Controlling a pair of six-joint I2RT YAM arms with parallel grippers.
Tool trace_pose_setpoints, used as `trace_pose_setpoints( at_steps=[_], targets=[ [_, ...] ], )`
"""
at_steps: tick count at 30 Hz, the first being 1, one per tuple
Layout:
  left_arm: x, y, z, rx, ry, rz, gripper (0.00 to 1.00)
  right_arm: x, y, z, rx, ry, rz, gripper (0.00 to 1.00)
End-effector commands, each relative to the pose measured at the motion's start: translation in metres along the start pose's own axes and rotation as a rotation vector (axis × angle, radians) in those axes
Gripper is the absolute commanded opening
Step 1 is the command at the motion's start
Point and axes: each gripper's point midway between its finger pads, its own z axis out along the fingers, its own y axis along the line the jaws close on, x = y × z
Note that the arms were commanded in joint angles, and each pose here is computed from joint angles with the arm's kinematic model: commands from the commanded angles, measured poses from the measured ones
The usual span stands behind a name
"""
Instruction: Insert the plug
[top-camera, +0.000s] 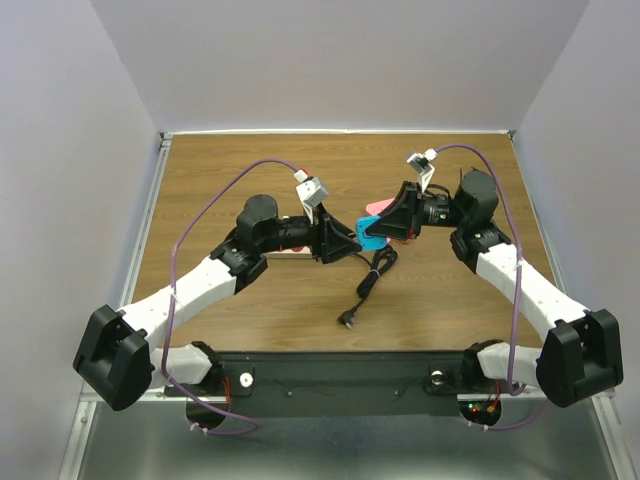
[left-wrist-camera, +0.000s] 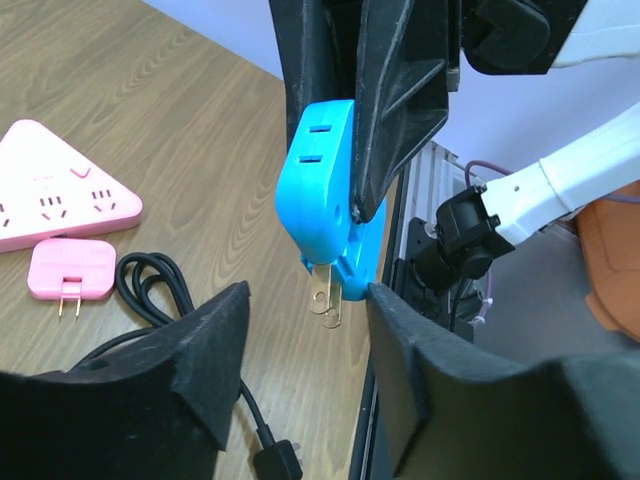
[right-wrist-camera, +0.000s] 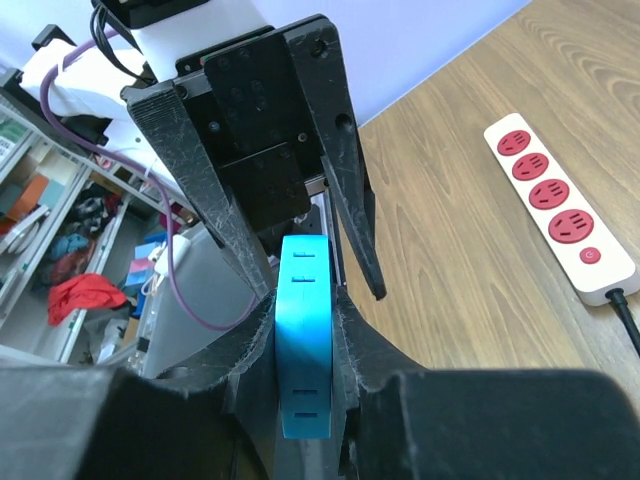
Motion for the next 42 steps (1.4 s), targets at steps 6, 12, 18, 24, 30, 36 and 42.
trace_pose_setpoints(
  at_steps=[6, 12, 18, 24, 30, 36, 42],
  targets=[
    [-0.019, -0.019, 0.004, 0.094, -0.048, 0.074, 0.5, 0.003, 0.018, -0.002, -0.065, 0.016, -0.063, 0.0],
    [-0.019, -0.028, 0.003, 0.154, -0.057, 0.103, 0.41, 0.009, 0.021, -0.004, -0.087, 0.037, -0.058, 0.0],
    [-0.016, -0.039, 0.0, 0.217, -0.056, 0.121, 0.15, 0.009, 0.027, -0.005, -0.103, 0.047, -0.053, 0.01],
    [-0.011, -0.047, 0.002, 0.25, -0.044, 0.127, 0.0, 0.008, 0.031, -0.005, -0.11, 0.047, -0.054, 0.01],
    [-0.009, -0.052, 0.001, 0.277, -0.048, 0.137, 0.0, 0.007, 0.035, -0.006, -0.12, 0.049, -0.05, 0.0],
    [-0.012, -0.058, 0.0, 0.309, -0.07, 0.151, 0.0, 0.009, 0.039, -0.004, -0.137, 0.05, -0.021, 0.0],
    [-0.015, -0.062, -0.002, 0.33, -0.09, 0.163, 0.0, 0.011, 0.043, -0.002, -0.153, 0.043, 0.003, 0.0]
  ],
)
